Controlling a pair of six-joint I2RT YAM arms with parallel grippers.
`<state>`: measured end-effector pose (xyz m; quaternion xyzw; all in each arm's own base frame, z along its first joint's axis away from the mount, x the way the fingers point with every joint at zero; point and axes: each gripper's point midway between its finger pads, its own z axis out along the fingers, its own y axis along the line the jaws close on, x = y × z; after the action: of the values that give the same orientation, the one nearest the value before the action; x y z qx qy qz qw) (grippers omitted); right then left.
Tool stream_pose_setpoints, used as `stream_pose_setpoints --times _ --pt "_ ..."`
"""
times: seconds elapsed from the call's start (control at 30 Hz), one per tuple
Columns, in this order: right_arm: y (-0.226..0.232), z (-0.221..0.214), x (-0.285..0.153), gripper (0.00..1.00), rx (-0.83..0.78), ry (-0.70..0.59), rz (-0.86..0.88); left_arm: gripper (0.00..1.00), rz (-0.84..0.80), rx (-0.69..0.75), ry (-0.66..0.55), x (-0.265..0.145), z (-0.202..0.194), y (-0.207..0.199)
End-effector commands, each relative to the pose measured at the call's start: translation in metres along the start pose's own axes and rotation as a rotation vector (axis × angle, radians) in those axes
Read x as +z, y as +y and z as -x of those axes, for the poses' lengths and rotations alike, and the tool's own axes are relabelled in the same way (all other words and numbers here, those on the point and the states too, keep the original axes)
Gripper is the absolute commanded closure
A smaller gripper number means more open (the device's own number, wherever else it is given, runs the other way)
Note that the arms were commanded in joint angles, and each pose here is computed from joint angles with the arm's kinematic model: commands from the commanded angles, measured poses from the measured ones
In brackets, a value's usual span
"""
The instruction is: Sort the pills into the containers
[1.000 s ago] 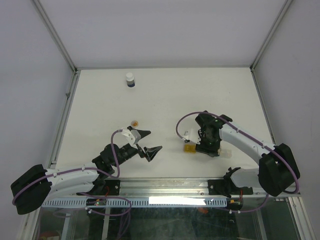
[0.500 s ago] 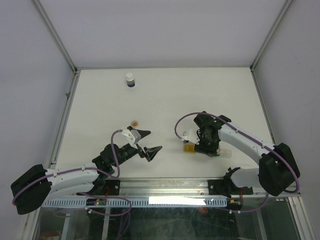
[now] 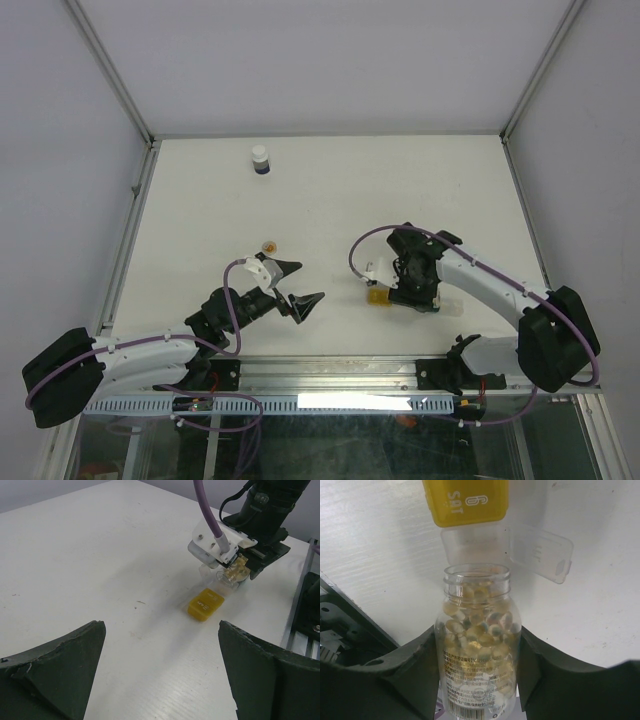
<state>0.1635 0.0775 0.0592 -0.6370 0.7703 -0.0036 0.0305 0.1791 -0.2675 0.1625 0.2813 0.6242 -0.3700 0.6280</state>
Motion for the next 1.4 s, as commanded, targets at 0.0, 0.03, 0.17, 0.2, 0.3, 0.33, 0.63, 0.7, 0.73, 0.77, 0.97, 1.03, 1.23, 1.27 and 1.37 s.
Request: stream_pose_setpoints --times 0.0,0.03,0.17,0.2,0.3,0.33,0.63,0.7,0.73,0.77,0.97,1.03,1.23,1.27,1.37 --pt "-0.006 -0.002 -0.004 1.0 0.003 0.017 -0.038 0.01 0.0 0.008 -0.048 0.001 0.013 0.0" --pt "0.0 0.008 -0.01 1.0 0.015 -0.027 0.007 0.01 0.0 0.007 -0.046 0.001 0.013 0.0" --pt "-0.008 0.001 -0.005 1.0 -0.005 0.0 -0.051 0.01 -0.001 0.009 -0.049 0.001 0.013 0.0" --pt "-0.002 0.003 -0.005 1.0 0.004 -0.006 -0.018 0.01 -0.003 0.008 -0.046 0.001 0.013 0.0" --pt "-0.005 0.004 -0.005 1.0 0.0 -0.021 -0.044 0.01 -0.002 0.006 -0.048 0.001 0.013 0.0" --pt "-0.005 0.003 -0.004 1.0 -0.002 -0.017 -0.044 0.01 0.0 0.006 -0.047 0.001 0.013 0.0" --pt "0.003 0.004 -0.001 1.0 0.013 -0.052 -0.01 0.01 -0.003 0.004 -0.049 0.001 0.014 -0.001" --pt "0.004 0.003 0.0 1.0 0.018 -0.065 -0.013 0.01 -0.002 0.003 -0.049 0.0 0.013 0.0" --pt "0.005 0.004 -0.001 1.0 0.022 -0.079 -0.014 0.01 -0.003 0.002 -0.048 0.0 0.013 -0.001" --pt "0.005 0.005 -0.002 1.0 0.025 -0.093 -0.014 0.01 -0.004 0.0 -0.051 0.0 0.014 -0.001" --pt "0.007 0.021 -0.018 1.0 0.041 -0.285 -0.026 0.01 -0.039 -0.029 -0.076 0.0 0.02 -0.008" --pt "0.008 0.029 -0.023 1.0 0.055 -0.374 -0.028 0.01 -0.058 -0.046 -0.085 0.0 0.022 -0.012" --pt "0.003 0.069 -0.058 1.0 0.072 -0.742 -0.024 0.01 -0.118 -0.13 -0.107 0.002 0.037 -0.026" --pt "0.0 0.077 -0.069 1.0 0.07 -0.807 -0.029 0.01 -0.108 -0.155 -0.092 0.004 0.038 -0.026" --pt "-0.017 0.102 -0.116 1.0 0.031 -1.021 -0.091 0.01 -0.039 -0.241 -0.054 0.01 0.047 -0.019"
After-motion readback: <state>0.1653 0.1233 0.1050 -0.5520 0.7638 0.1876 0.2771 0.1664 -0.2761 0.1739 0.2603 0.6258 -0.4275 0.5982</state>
